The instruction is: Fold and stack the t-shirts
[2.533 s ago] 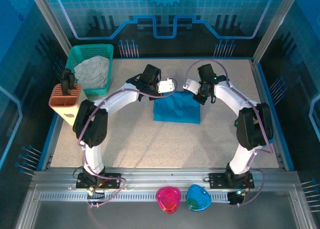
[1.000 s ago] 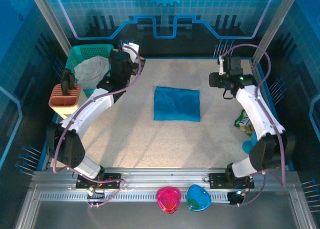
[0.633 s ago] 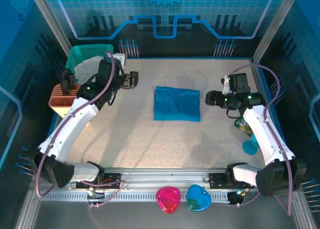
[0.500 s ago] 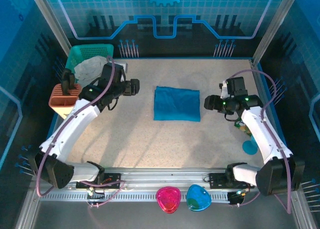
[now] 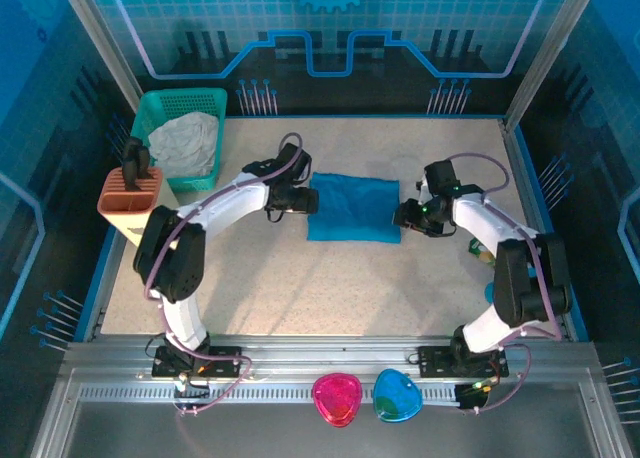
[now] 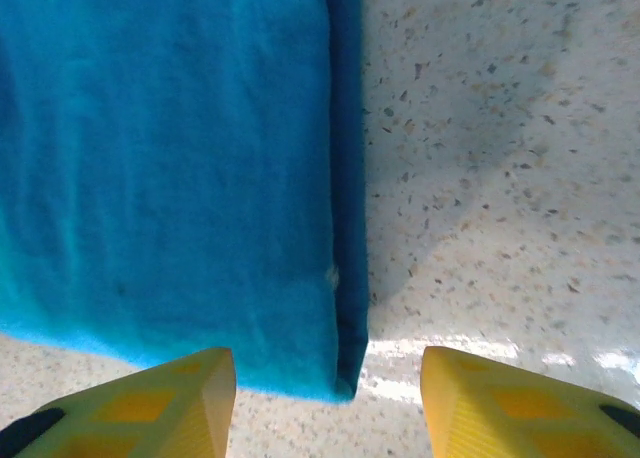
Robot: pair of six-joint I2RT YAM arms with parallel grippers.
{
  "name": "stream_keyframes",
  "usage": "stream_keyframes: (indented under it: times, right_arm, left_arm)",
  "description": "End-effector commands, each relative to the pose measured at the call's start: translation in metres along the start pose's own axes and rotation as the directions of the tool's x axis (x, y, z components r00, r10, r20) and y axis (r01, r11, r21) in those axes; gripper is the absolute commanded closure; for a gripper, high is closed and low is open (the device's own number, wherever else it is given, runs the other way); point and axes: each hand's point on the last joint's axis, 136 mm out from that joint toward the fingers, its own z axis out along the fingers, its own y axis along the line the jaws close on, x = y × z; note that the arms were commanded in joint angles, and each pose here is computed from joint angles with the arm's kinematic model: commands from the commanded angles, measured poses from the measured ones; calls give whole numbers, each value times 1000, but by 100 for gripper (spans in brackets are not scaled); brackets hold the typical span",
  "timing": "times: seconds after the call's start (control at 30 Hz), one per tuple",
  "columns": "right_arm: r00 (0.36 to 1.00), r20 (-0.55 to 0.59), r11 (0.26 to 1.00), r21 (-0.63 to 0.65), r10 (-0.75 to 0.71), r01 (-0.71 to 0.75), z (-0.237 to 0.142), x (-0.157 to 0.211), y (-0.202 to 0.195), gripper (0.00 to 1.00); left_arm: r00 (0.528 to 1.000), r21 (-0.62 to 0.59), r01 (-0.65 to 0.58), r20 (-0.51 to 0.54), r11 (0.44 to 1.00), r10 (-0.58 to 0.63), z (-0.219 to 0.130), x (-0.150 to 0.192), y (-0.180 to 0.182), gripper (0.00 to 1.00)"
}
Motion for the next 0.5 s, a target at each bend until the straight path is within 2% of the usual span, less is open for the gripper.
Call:
stream_keyframes:
  times: [0.0, 0.2, 0.47]
  right_arm:
    - [1000, 7, 1000, -27, -5, 5, 16, -11, 12, 48]
    - [999, -48, 1000, -12, -5, 4, 51, -11, 12, 53]
    - [998, -50, 1000, 5, -26, 26, 65, -20, 16, 72]
  left_arm:
    - [999, 33, 35, 14, 999, -35, 13, -12, -16, 19]
    - [997, 7, 43, -60, 999, -43, 51, -1, -19, 24]
    - [990, -18, 39, -134, 999, -41, 89, 15, -18, 41]
